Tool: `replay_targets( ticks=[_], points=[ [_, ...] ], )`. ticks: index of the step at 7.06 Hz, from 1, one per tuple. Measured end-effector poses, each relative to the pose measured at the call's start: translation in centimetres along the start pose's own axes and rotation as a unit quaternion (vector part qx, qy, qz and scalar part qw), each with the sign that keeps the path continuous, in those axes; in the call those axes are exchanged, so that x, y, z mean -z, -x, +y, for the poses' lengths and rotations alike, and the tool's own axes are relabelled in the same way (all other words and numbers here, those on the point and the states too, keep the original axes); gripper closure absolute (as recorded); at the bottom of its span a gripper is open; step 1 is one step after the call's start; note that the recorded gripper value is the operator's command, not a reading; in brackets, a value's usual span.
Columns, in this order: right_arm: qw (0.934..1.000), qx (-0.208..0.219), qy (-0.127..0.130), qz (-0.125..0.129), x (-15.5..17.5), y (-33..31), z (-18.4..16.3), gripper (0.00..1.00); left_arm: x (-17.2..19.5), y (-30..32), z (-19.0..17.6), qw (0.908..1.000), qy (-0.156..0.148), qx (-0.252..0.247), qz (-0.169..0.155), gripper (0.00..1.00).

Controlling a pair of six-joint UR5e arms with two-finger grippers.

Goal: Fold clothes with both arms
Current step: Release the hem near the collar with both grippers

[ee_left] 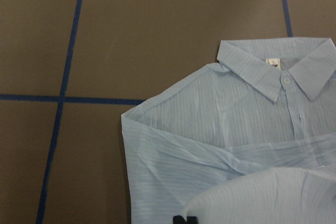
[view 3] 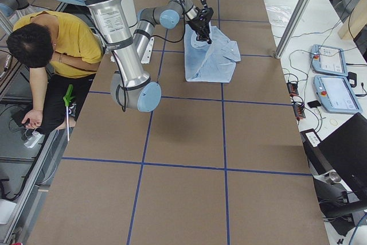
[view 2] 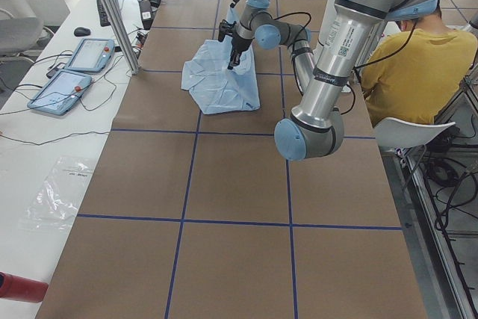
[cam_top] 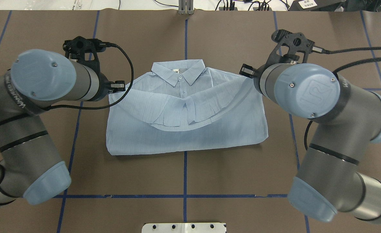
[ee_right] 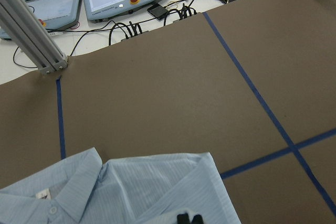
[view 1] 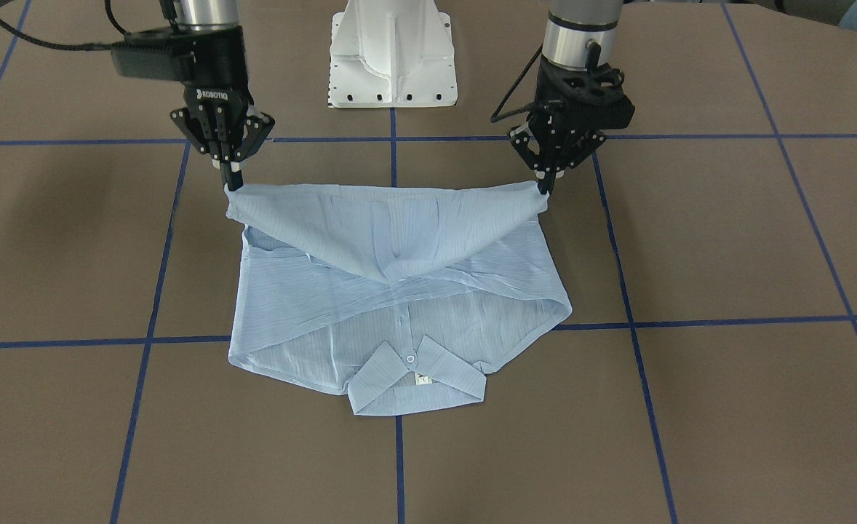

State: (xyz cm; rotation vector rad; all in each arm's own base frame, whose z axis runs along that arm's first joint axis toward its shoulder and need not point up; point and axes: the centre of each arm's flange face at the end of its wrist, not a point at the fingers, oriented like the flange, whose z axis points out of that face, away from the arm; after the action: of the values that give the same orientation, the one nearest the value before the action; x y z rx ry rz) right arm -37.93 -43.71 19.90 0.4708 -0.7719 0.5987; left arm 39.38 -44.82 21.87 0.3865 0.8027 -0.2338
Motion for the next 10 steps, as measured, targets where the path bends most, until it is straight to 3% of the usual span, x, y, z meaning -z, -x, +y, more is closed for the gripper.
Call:
replay_targets(
  ticks=[3, 5, 7, 8, 9, 10],
  points=[
    [0.9997, 0.012, -0.022, 0.004, -14.1, -1.0, -0.8, 1.0, -11.9, 2.0, -1.2, 0.9994, -0.034, 0.003, -0.004, 1.0],
    [0.9993, 0.014, -0.027, 0.021, -18.7, -2.9, -1.0, 1.0, -14.9, 3.4, -1.5, 0.999, -0.042, 0.006, -0.013, 1.0],
    [0.9988, 0.019, -0.025, 0.038, -20.9, -4.0, -0.5, 1.0, -15.7, 4.1, -1.7, 0.9988, -0.045, 0.005, -0.019, 1.0],
    [0.9988, 0.019, -0.025, 0.036, -21.5, -4.2, -0.4, 0.33, -15.8, 4.3, -1.6, 0.9988, -0.045, 0.004, -0.021, 0.99],
    [0.9991, 0.017, -0.026, 0.028, -21.8, -4.2, -0.3, 0.0, -15.9, 4.5, -1.6, 0.9987, -0.045, 0.004, -0.022, 0.01],
    [0.9993, 0.016, -0.025, 0.02, -21.7, -3.8, -0.3, 0.0, -16.0, 4.6, -1.6, 0.9988, -0.044, -0.003, -0.022, 0.0]
  ],
)
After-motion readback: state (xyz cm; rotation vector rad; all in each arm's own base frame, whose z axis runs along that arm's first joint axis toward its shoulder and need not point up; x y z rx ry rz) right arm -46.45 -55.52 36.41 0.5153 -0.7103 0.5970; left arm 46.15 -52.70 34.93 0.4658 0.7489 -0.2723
